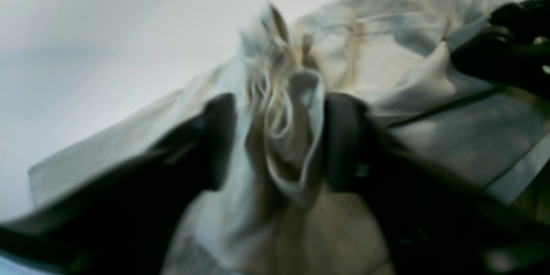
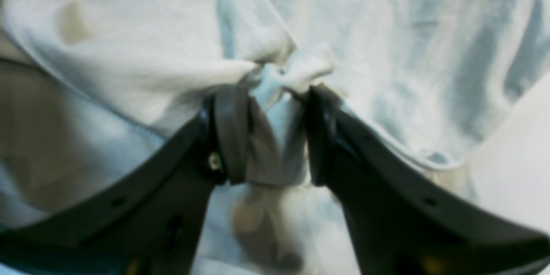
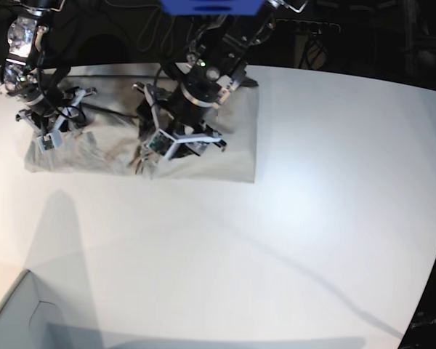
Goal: Layout the t-shirt on the table in an organized manner, then fold the t-shirt properly
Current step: 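Carry the strip end with the left gripper toward the right gripper, then release the folded end and press it flat with the left gripper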
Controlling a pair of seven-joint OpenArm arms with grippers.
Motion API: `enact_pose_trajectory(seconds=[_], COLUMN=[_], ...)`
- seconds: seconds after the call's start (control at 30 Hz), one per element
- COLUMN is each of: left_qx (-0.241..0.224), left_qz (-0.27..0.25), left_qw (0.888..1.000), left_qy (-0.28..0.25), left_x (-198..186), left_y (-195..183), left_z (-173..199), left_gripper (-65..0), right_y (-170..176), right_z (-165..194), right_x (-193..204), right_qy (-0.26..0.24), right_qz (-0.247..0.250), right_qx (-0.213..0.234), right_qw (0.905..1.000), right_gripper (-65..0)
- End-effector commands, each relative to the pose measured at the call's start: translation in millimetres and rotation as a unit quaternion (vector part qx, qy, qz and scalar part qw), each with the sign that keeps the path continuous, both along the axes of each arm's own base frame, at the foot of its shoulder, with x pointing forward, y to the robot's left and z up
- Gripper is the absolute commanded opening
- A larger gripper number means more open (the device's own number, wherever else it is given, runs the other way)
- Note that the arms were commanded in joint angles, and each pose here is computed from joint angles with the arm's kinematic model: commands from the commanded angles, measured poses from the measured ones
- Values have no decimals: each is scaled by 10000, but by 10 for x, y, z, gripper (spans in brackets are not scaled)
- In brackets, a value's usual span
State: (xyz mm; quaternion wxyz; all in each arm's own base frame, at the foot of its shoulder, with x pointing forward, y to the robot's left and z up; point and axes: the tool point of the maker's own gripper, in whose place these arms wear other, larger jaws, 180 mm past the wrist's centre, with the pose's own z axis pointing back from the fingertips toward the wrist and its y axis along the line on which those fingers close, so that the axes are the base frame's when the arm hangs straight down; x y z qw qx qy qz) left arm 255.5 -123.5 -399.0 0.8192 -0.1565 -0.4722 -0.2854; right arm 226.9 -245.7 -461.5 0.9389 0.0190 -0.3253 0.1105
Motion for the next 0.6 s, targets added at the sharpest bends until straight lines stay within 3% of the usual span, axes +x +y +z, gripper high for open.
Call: enact_pose_trajectory(seconds=[0.0, 0.07, 0.2, 0.43, 0.57], left_qx=[-237, -215, -377, -219, -54], left_qz=[-84, -140, -78, 512, 600], left_qw=[9994, 9991, 9971, 9969, 9977], left_qy=[-235, -341, -653, -555, -304], left_x=[36, 35, 98, 270, 221], left_y=[-137, -111, -63, 355, 457], left_z=[195, 243, 507, 405, 190], left_gripper=[-217, -176, -198, -397, -463], right_y=[-29, -31, -31, -31, -31], right_z=[84, 83, 88, 106, 109], right_x=[61, 60, 63, 97, 104], right_qy=[-160, -156, -163, -201, -209], right_qz=[30, 32, 34, 34, 34], right_qx=[-11, -17, -21, -21, -21], right_qw=[9999, 9999, 9999, 9998, 9998], right_gripper=[-423, -423, -423, -423, -423])
